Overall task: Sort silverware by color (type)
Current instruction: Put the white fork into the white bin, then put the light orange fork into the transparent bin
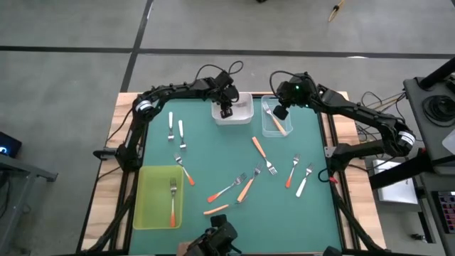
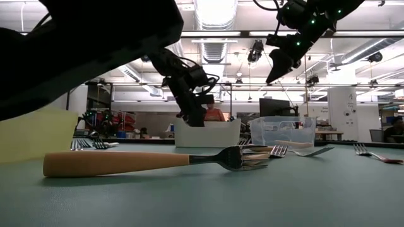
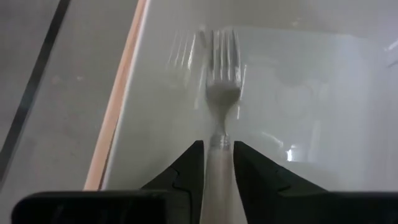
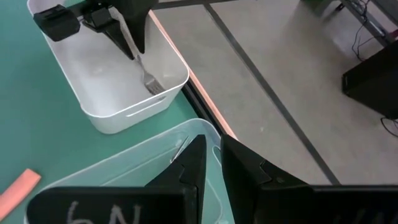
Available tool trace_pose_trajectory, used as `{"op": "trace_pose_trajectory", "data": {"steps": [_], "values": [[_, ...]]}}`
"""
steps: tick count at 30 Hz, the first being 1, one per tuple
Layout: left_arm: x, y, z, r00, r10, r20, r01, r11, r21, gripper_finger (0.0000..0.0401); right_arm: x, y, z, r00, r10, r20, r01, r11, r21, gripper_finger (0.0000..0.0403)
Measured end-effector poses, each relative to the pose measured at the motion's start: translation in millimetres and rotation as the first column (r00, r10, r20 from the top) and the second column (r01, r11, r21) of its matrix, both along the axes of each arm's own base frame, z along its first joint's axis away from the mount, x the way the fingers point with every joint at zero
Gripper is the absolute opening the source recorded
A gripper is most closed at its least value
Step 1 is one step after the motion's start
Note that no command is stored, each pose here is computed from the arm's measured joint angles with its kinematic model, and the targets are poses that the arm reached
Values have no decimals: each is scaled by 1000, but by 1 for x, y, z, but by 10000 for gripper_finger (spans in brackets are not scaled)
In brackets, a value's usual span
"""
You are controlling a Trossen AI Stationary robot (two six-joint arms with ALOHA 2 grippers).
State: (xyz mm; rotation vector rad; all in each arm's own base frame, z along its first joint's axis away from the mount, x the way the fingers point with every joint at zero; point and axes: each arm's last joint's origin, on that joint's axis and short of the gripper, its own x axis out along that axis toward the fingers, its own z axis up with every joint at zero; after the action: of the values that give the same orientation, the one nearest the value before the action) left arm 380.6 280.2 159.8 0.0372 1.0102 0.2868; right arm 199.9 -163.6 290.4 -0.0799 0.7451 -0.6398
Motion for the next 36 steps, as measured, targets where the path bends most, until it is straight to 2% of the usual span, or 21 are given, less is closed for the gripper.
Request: {"op": "trace_pose_trajectory", "data": {"steps": [7, 16, 29, 32, 36], "values": [[-1, -2, 7, 1000, -1, 7, 1, 1000, 7, 108, 0, 0, -2, 1000, -9, 4, 9, 1000, 11, 38], [-4, -22, 49, 999, 25, 48, -24, 1000, -8, 116, -1, 1, -3, 999, -43, 27, 41, 998, 49, 38], [-19, -65, 88, 995, 97, -17, -99, 985, -143, 116, -2, 4, -6, 996, -90, 29, 85, 988, 127, 38], [-21, -76, 95, 996, 84, -6, -84, 986, -143, 114, 0, 7, -7, 995, -88, 41, 80, 984, 158, 38], [-32, -91, 96, 997, 65, 38, -60, 990, -125, 109, 4, 12, -7, 987, -103, 124, 65, 958, 279, 38]]}}
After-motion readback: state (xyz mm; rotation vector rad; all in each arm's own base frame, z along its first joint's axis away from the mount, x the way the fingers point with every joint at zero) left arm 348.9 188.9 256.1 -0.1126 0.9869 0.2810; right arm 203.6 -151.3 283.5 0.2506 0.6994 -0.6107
